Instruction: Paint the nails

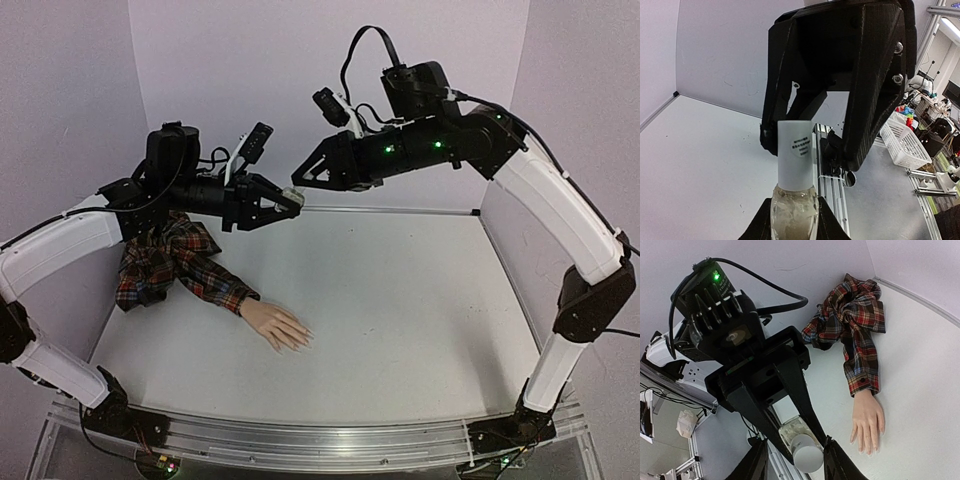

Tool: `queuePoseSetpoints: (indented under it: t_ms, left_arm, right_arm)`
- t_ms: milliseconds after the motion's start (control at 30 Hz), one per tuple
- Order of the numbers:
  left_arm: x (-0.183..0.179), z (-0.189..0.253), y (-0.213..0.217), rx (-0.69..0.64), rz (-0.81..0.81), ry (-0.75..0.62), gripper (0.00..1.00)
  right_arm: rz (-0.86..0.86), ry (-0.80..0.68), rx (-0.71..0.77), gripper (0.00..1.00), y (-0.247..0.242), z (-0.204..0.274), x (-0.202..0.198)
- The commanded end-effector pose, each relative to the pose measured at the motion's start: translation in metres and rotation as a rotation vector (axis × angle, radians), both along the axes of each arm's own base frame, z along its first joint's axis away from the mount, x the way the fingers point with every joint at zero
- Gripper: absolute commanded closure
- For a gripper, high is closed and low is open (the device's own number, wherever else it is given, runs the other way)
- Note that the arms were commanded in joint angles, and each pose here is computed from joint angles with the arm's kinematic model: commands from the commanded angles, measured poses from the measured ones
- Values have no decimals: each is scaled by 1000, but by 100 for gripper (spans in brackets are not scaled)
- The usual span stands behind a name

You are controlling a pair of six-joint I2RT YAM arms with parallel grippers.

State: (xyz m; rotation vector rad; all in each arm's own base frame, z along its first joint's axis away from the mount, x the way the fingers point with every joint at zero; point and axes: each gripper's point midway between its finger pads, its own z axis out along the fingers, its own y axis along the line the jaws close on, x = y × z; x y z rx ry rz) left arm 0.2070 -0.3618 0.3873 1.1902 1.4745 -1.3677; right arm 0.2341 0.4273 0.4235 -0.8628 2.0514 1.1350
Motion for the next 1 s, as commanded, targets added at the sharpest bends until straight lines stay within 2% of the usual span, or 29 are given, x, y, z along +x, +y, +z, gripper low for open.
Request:
queuePoseSetpoints:
  t_ms: [0,300,800,967]
  left_arm:
    - [-7,36,2,-75,-25,-82,100]
    - [-10,40,3,-86,-35,-86,100]
    - [-15,40,5,-91,-50,-82,100]
    - [-22,38,6,-93,-89,-68,100]
  right_arm:
    - [25,1,34,65,6,10,-3]
    - [26,3,37,68,9,10,0]
    - [13,-33,49,99,1,20,-2]
    - [41,-64,48,100,-2,23,-7]
